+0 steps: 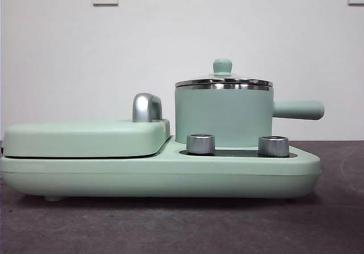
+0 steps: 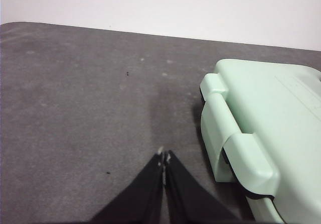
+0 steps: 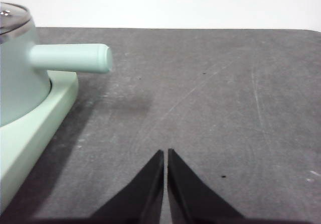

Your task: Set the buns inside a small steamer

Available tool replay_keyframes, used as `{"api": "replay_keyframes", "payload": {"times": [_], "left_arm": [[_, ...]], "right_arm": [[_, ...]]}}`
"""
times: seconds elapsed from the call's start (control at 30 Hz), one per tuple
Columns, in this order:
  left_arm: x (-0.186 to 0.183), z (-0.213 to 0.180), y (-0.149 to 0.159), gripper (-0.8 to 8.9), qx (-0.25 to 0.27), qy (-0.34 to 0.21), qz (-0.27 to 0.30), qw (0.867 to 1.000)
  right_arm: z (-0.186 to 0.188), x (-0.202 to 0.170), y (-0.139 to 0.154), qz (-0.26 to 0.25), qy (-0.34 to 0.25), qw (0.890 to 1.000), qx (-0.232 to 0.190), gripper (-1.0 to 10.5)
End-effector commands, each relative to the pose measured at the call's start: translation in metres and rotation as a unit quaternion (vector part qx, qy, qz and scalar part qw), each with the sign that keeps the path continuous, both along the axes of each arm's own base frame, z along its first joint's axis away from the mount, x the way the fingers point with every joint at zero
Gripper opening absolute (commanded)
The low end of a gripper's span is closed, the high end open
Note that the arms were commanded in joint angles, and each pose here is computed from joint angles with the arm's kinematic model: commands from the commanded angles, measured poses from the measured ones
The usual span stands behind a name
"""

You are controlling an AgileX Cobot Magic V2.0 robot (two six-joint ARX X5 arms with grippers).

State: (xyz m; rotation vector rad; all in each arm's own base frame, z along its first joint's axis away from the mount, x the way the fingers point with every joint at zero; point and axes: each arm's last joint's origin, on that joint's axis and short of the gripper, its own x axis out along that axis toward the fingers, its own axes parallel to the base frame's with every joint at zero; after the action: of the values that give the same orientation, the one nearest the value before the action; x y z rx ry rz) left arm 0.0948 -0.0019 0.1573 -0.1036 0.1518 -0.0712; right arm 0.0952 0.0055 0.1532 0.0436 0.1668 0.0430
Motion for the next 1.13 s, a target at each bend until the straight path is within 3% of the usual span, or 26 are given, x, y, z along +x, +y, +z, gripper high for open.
{"api": "replay_keyframes", "payload": {"times": [0.03,1.13], "left_arm": [[0.0007,-0.0072,0.0,0.07,0.003,0.013,-0.001,1.0],[0.0007,-0.0072,0.0,0.07,0.003,0.013,-0.001,1.0]], "right_arm": [[-0.0027,0.0005,-0.0004,-0.005,0.0,1.0,-0.007,0.1],[-0.0009,0.0008,-0.0003,-0.004,-0.009,1.0,-0.007,0.1]]}}
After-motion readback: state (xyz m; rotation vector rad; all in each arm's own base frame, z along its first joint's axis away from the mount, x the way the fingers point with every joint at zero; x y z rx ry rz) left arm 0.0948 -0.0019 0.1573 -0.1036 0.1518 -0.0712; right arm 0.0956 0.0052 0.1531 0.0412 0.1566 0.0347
